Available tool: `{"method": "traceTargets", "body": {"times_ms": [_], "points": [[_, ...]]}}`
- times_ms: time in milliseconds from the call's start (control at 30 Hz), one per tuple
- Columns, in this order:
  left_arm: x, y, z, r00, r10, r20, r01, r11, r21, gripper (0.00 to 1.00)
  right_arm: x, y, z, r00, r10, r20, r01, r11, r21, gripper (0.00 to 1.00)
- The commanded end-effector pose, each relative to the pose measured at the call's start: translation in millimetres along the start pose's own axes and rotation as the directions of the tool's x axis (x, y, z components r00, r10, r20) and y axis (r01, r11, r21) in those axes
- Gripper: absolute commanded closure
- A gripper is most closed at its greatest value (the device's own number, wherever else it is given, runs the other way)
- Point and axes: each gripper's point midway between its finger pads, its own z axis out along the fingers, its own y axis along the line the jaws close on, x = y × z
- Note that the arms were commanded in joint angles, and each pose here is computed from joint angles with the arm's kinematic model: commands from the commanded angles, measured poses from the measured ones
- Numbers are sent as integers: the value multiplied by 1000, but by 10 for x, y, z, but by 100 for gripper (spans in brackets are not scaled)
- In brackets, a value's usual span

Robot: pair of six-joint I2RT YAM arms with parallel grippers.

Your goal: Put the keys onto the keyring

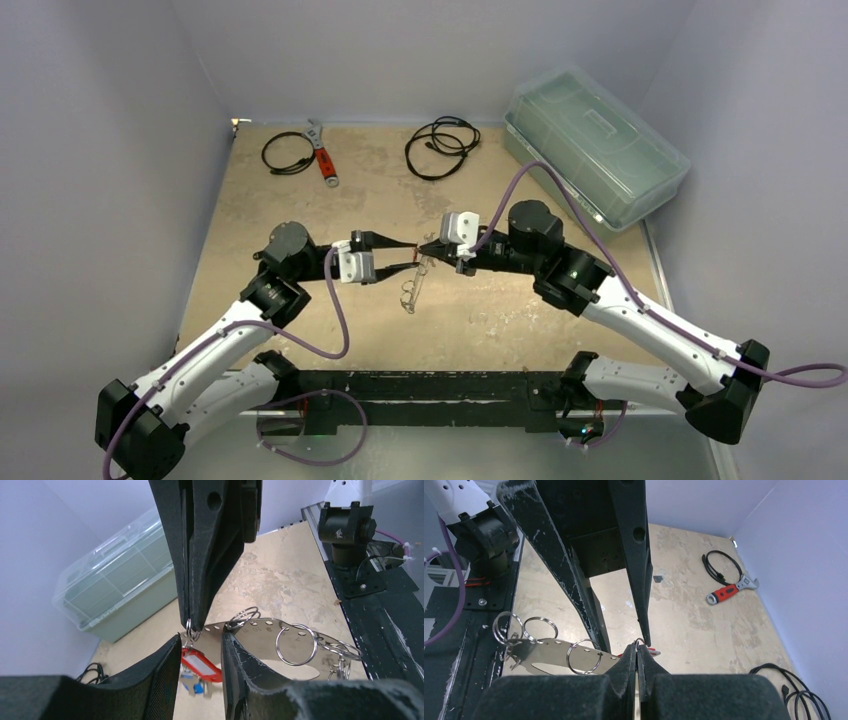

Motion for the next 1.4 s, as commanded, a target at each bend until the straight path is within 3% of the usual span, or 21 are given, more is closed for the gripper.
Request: {"method": "traceTargets", "body": {"times_ms": [0,600,867,1200,1367], "points": [[-217,-21,28,996,11,88,-13,1000,21,67,-234,-95,-14,996,-33,77,29,999,41,100],[-41,53,30,1000,-9,22,9,1000,-21,72,-563,-44,-155,975,-73,209,67,997,38,100],[-63,64,25,1000,-2,25,3,1000,-26,73,-497,-34,-126,980,-65,190,60,998,31,100],[-204,107,-23,998,29,64,-25,997,-68,57,-414,-33,-65,986,-58,157,56,998,16,100],[-236,71,-19,996,28,83,-24,998,-51,59,-418,-32,-62,986,-58,158,56,998,15,100]]}}
